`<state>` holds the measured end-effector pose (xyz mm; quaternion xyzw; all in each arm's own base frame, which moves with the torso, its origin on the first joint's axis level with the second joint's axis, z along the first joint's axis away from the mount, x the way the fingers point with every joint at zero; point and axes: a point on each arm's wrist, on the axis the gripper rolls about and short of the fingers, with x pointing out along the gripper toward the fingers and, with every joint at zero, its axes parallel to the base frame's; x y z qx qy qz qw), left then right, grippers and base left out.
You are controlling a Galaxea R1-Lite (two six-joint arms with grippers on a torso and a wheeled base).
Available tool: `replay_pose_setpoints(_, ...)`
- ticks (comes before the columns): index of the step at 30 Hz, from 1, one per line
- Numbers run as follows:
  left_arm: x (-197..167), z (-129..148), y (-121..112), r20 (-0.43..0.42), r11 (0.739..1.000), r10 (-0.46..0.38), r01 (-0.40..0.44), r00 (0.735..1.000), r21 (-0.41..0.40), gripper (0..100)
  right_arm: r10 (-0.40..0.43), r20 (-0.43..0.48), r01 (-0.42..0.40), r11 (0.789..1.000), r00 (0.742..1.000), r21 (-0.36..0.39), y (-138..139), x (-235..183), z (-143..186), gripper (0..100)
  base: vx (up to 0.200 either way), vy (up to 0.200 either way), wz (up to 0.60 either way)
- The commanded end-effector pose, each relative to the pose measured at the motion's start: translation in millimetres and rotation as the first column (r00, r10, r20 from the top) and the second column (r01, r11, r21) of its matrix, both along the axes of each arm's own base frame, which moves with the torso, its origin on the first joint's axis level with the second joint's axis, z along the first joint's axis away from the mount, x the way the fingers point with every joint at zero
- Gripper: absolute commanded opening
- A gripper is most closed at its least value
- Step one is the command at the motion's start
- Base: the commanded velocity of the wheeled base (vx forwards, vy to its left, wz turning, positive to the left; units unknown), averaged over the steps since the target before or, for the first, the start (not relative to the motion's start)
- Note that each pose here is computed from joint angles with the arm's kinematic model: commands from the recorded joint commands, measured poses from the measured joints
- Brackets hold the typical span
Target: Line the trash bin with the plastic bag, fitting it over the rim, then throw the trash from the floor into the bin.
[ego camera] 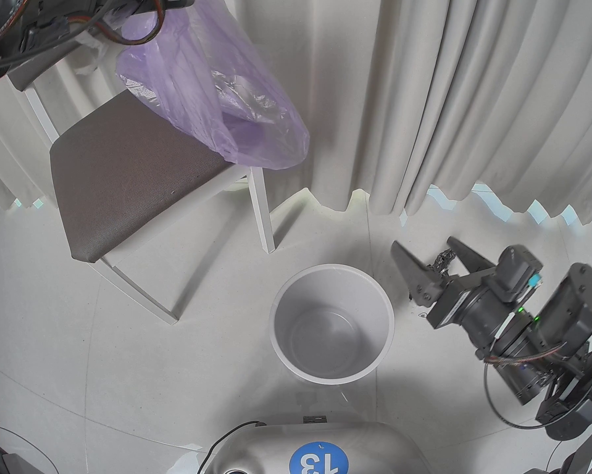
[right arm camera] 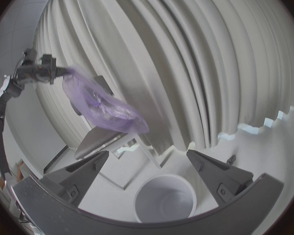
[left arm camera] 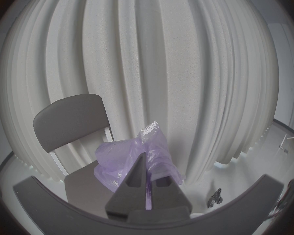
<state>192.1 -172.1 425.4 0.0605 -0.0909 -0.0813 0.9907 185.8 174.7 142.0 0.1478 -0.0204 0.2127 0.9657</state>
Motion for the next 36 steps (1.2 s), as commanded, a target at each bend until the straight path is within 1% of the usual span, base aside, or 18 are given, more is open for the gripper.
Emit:
replay_pose_setpoints(1,-9.1,-2.6,-12.8,-0.015,0.999,-0.043,0.042,0.999,-0.026,0,0.034,-0.098,-0.037,0.999,0.995,-0.029,19.0,3.0,-31.5,100,0.000,0.000,0.00)
replay_pose_setpoints(4,-13.3,-1.7,-15.5,-0.013,0.998,-0.054,0.053,0.998,-0.032,0,0.039,-0.105,-0.040,0.999,0.994,-0.015,19.4,2.8,-31.9,100,0.000,0.000,0.00)
replay_pose_setpoints(17,-30.5,0.2,-30.7,0.002,0.989,-0.137,0.137,0.991,-0.052,0,0.030,-0.141,-0.037,0.998,0.990,-0.043,25.8,8.8,-46.4,100,0.000,0.000,0.00)
replay_pose_setpoints(26,-34.9,-1.7,-34.6,-0.005,0.987,-0.152,0.151,0.988,-0.057,0,0.026,-0.165,-0.033,0.999,0.986,-0.041,29.8,12.5,-54.3,100,0.000,0.000,0.00)
replay_pose_setpoints(28,-39.0,-1.3,-36.3,-0.004,0.984,-0.169,0.168,0.986,-0.059,0,-0.007,-0.179,0.003,1.000,0.984,-0.020,34.4,17.7,-59.1,100,0.000,0.000,0.00)
replay_pose_setpoints(29,-39.7,-2.1,-36.7,-0.006,0.984,-0.170,0.170,0.985,-0.057,0,-0.011,-0.184,0.011,1.000,0.983,-0.002,36.8,19.5,-59.8,100,0.000,0.000,0.00)
replay_pose_setpoints(36,-44.8,-0.9,-37.8,-0.005,0.982,-0.181,0.181,0.983,-0.062,0,0.004,-0.202,0.009,0.998,0.979,0.064,45.3,24.2,-61.8,100,0.000,0.000,0.00)
